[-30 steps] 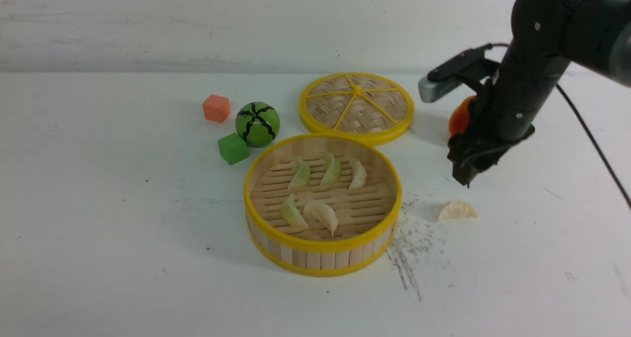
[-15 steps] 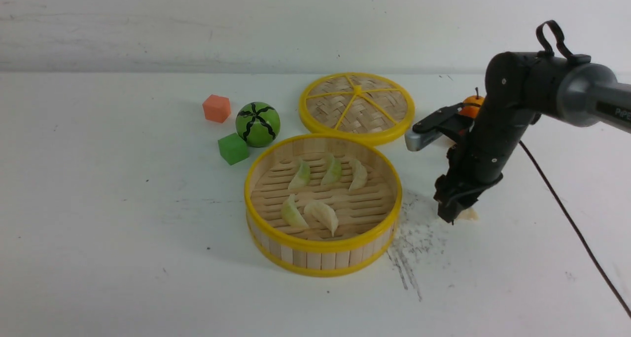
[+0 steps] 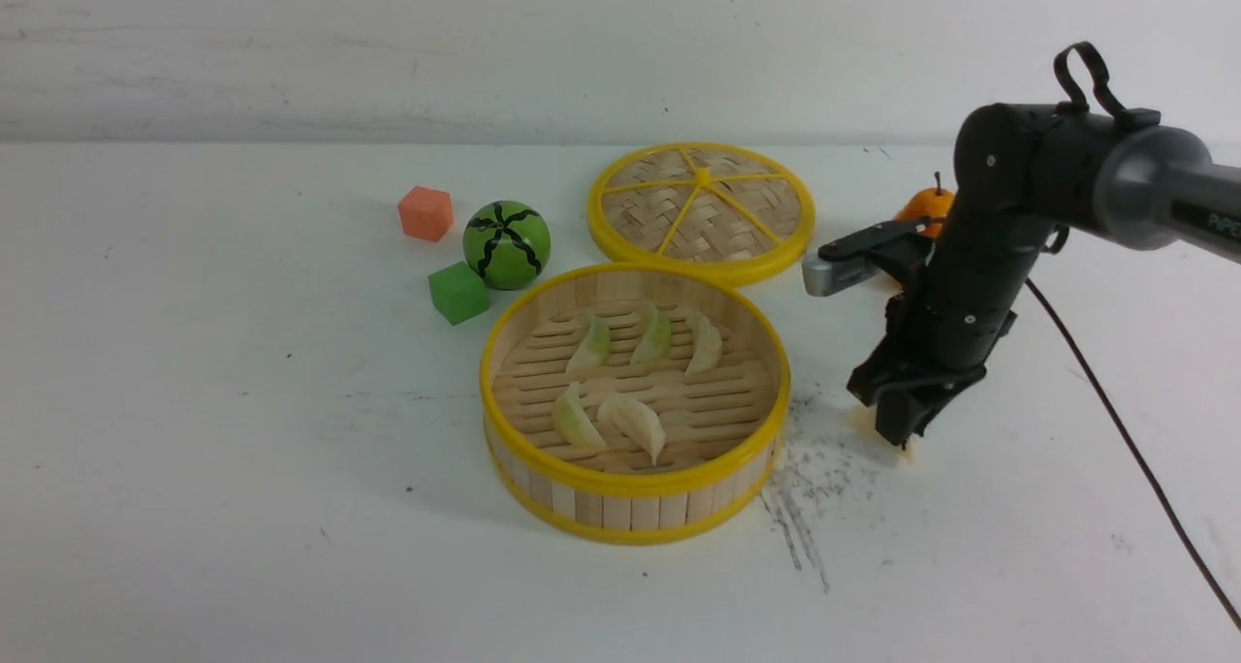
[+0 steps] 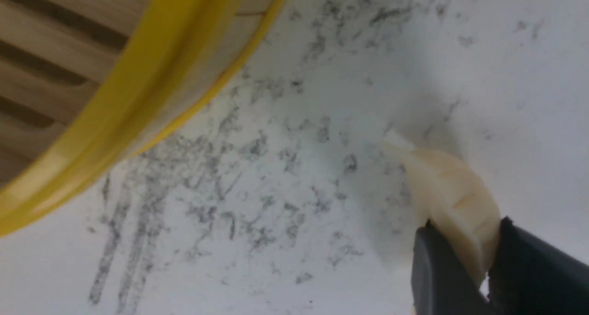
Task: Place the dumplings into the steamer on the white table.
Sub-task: 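Reach for and grasp a dumpling lying on the table beside the steamer, then place the dumpling in the bamboo steamer basket with the right gripper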
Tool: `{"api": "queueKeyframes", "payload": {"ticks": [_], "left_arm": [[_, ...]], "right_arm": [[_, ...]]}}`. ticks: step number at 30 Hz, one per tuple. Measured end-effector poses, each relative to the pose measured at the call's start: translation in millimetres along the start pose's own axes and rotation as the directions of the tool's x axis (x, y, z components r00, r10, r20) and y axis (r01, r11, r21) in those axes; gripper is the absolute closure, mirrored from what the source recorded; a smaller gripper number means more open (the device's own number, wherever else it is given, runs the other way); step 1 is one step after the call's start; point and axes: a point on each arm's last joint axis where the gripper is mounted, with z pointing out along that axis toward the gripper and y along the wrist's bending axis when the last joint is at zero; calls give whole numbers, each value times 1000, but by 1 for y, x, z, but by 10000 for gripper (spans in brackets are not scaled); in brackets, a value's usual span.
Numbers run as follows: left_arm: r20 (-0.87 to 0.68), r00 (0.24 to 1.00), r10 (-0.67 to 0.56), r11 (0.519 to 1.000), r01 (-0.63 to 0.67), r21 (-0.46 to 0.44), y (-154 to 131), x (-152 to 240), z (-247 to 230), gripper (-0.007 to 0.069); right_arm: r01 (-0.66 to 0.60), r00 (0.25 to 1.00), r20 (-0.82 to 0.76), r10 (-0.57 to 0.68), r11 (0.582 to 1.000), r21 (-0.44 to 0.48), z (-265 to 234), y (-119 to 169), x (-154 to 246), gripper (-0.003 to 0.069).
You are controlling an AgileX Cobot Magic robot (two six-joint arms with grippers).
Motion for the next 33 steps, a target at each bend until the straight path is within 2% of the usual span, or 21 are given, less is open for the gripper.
{"api": "queueKeyframes", "payload": {"ticks": [10, 14, 17, 22, 24, 31, 33], "left_arm": [[1, 1000, 3, 1000, -3, -1, 0, 0, 0, 522], [1, 1000, 3, 1000, -3, -1, 0, 0, 0, 517], [1, 1000, 3, 1000, -3, -1, 0, 0, 0, 515], [9, 999, -31, 1000, 31, 4, 0, -1, 0, 515], [25, 997, -66, 998, 66, 17, -1, -2, 0, 515], [36, 995, -97, 995, 96, 30, -3, -3, 0, 515], [41, 994, -102, 994, 100, 40, -3, -4, 0, 512]], "right_arm": [[-55, 993, 105, 55, 998, 1, -54, 12, 2, 515], [-70, 976, 199, 93, 990, -121, -84, 40, 0, 515], [-40, 971, 226, 79, 985, -170, -90, 61, -3, 515], [15, 968, 247, 37, 979, -205, -73, 108, -17, 515], [2, 968, 247, 51, 978, -207, -58, 117, -23, 515], [-29, 972, 227, 58, 991, -129, -23, 119, -31, 515], [-35, 973, 222, 60, 993, -115, -19, 119, -32, 484]]}}
